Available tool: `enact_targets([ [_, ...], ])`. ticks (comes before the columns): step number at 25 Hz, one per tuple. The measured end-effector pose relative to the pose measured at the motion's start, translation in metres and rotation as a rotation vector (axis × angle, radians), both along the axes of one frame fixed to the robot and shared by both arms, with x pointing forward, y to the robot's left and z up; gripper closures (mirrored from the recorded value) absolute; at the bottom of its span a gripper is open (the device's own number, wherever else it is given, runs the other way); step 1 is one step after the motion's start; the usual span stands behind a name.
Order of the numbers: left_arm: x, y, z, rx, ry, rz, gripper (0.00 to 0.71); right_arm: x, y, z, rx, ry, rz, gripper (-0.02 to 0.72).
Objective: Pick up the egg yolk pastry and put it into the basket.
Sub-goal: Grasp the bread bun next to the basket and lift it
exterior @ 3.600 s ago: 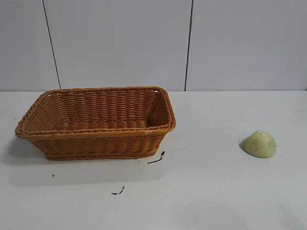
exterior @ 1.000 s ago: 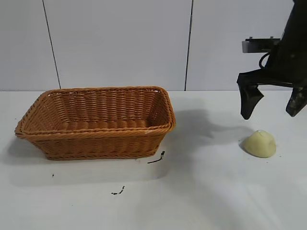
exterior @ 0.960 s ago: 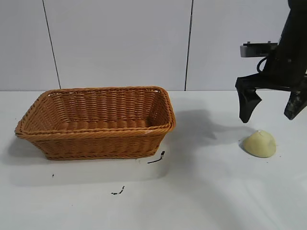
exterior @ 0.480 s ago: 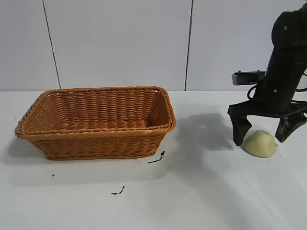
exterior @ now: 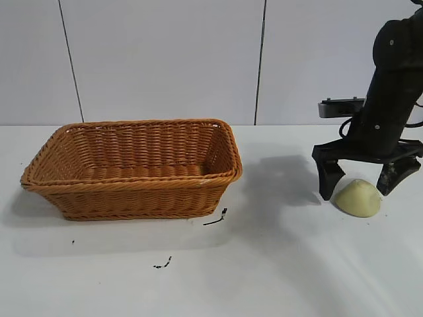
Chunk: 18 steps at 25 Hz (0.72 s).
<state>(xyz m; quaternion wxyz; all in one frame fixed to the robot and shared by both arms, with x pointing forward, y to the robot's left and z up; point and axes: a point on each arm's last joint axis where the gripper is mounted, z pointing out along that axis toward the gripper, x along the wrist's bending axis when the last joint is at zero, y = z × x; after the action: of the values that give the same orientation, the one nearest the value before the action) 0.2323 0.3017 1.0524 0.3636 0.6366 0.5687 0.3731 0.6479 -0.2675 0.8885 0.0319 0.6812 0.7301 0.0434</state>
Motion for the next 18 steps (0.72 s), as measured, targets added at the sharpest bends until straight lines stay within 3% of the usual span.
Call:
enact_targets([
  [5, 0.0, 0.0, 0.0, 0.0, 0.0, 0.0, 0.014, -0.0002, 0.0, 0.0, 0.0, 0.002, 0.0, 0.417],
  [13, 0.0, 0.0, 0.0, 0.0, 0.0, 0.0, 0.014, 0.0, 0.0, 0.0, 0.0, 0.0, 0.0, 0.524],
  [18, 0.0, 0.0, 0.0, 0.0, 0.0, 0.0, 0.014, 0.0001, 0.0, 0.0, 0.0, -0.001, 0.0, 0.539],
])
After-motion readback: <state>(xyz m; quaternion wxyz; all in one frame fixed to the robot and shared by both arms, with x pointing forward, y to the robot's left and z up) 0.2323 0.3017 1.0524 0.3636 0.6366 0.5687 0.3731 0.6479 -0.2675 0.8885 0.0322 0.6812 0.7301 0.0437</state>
